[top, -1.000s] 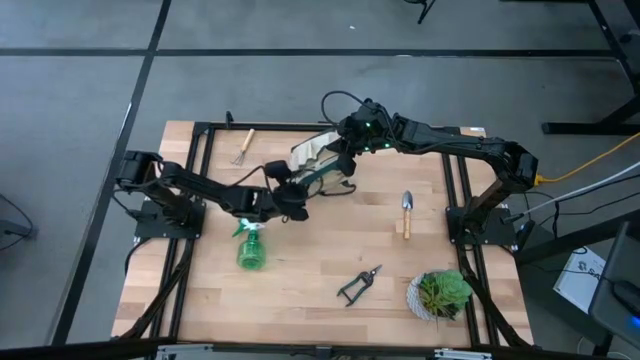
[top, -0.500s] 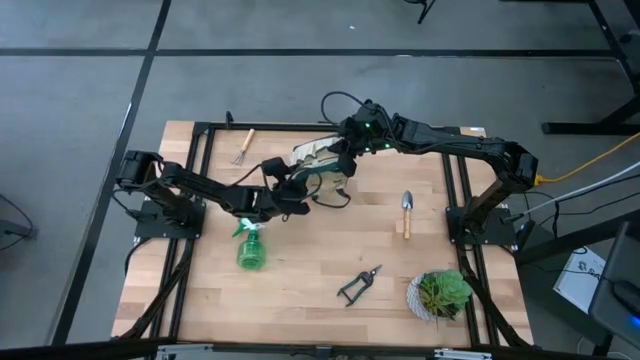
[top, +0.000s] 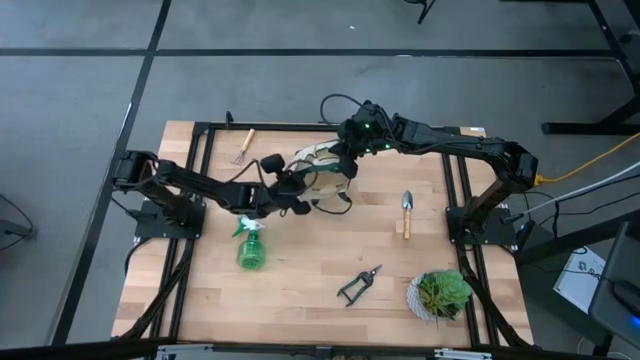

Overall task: Pick & Place Garden tools in Gardening bag
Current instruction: Adjust the green gardening bag

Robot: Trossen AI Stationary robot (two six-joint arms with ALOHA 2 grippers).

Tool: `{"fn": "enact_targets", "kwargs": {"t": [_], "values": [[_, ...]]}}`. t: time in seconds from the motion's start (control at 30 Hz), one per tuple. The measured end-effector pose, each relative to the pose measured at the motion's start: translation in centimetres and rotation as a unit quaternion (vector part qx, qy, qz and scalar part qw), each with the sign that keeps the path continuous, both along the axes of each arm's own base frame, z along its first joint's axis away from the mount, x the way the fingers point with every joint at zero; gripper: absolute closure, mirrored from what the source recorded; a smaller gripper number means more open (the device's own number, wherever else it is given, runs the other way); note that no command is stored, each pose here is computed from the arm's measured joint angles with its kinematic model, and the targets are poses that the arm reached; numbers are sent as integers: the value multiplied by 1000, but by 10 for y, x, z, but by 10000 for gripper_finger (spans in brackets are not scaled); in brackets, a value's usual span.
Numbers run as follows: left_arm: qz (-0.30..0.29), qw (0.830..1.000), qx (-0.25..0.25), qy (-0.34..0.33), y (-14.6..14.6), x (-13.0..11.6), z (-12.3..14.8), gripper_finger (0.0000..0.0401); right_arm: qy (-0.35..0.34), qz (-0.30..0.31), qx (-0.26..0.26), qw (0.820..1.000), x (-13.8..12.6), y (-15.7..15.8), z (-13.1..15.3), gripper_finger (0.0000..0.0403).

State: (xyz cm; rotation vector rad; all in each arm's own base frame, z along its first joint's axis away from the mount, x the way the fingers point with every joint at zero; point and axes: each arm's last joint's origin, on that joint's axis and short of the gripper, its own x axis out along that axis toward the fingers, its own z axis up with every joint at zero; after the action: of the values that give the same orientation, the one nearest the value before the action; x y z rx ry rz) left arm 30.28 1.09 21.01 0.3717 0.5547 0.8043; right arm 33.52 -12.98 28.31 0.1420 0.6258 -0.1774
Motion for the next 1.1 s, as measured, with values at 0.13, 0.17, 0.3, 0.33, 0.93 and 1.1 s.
{"fn": "enact_targets", "kwargs": {"t": [0.13,0.17,0.3,0.33,0.93,1.1], "values": [[-6,998,-61,-31,7,-10,16,395,1,12,-16,1000,0,0,0,376],[-6,996,-82,-34,9,-13,20,396,1,14,-20,1000,0,0,0,371],[6,985,-169,-36,19,-23,35,397,-6,22,-33,999,1,-1,2,352],[8,981,-189,-34,22,-24,37,397,-10,28,-32,999,1,0,2,346],[-31,881,-471,-31,84,-44,54,397,-52,164,31,985,-9,13,17,193],[-8,856,-516,-44,105,-56,52,397,-37,168,31,985,-21,18,25,205]]}}
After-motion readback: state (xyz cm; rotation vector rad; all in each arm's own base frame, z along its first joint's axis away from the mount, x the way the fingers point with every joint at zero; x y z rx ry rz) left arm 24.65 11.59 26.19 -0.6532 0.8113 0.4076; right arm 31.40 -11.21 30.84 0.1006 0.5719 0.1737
